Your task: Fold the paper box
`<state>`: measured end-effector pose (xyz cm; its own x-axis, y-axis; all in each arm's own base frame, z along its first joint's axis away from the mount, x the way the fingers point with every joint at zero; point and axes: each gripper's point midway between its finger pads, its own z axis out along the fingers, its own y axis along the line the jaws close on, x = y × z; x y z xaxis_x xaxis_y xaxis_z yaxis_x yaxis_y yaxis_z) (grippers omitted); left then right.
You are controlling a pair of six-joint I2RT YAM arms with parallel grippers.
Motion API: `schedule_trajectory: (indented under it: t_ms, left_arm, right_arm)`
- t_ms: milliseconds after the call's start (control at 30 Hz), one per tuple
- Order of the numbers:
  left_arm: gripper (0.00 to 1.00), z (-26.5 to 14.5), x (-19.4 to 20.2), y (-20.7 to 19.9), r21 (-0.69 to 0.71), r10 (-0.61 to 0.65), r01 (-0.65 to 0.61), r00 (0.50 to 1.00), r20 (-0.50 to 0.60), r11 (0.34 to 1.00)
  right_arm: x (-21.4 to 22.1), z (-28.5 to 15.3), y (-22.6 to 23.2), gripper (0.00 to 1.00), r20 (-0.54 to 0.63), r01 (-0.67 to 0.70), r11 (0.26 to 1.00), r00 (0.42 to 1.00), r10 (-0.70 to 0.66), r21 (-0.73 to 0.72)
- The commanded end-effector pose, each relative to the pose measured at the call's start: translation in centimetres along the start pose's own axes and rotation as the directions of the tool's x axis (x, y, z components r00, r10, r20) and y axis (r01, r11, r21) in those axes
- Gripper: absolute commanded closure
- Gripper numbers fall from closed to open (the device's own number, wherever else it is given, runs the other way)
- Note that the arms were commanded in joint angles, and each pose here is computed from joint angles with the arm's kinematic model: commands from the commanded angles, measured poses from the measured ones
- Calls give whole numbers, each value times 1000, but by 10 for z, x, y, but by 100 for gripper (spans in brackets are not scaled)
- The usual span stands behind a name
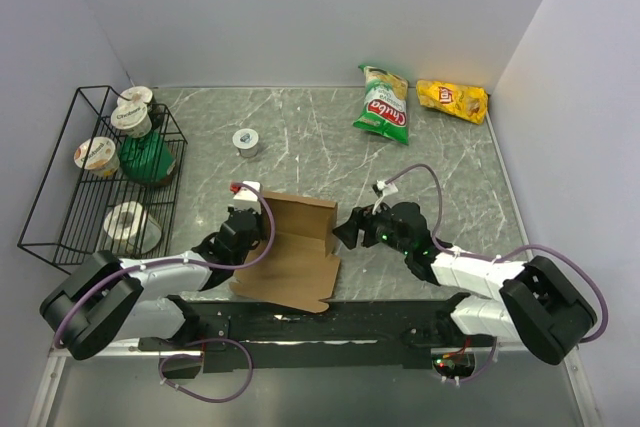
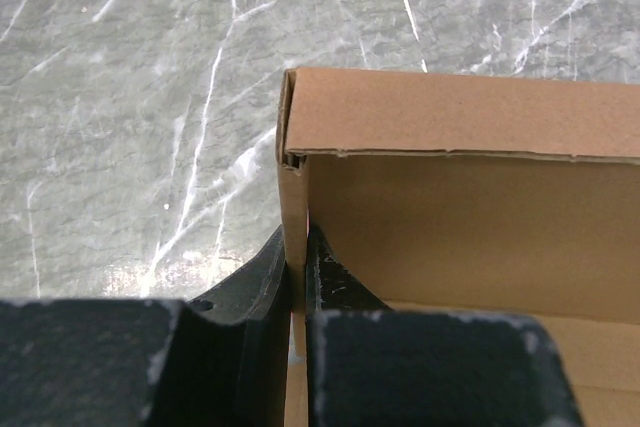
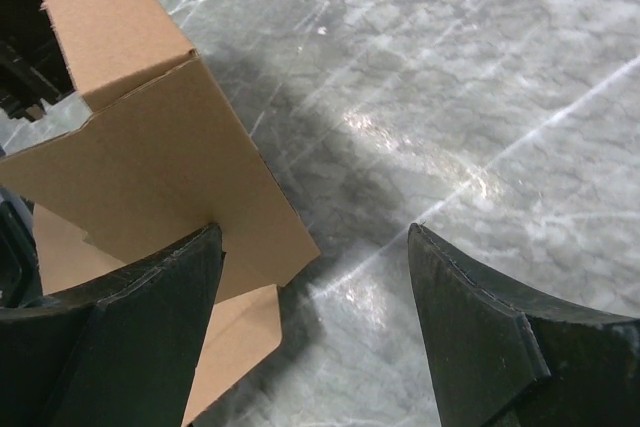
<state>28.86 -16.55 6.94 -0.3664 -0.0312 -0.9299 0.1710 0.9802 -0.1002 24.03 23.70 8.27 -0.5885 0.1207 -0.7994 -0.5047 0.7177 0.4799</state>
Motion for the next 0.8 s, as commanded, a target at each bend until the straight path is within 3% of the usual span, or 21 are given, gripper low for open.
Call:
schedule_trajectory:
  t_ms: [0, 467, 567, 633, 767]
  left_arm:
    - [99, 1, -17, -21, 75, -25, 21, 999, 43, 997]
    - [99, -1, -18, -23, 94, -23, 18, 999, 48, 995]
    - [99, -1, -19, -22, 92, -25, 20, 998, 52, 996]
    - [99, -2, -20, -23, 95, -26, 21, 998, 55, 995]
    - [99, -2, -19, -20, 78, -34, 30, 998, 54, 997]
  right_arm:
    - [-35, 3, 39, 19, 134, 78, 982, 989, -55, -172]
    - [-29, -2, 60, 24, 154, 139, 943, 983, -96, -303]
    - [-28, 0, 58, 27, 145, 142, 948, 984, -103, -285]
    - [-26, 3, 51, 36, 137, 149, 955, 984, -117, -255]
    - [-27, 7, 35, 36, 115, 118, 982, 988, -102, -148]
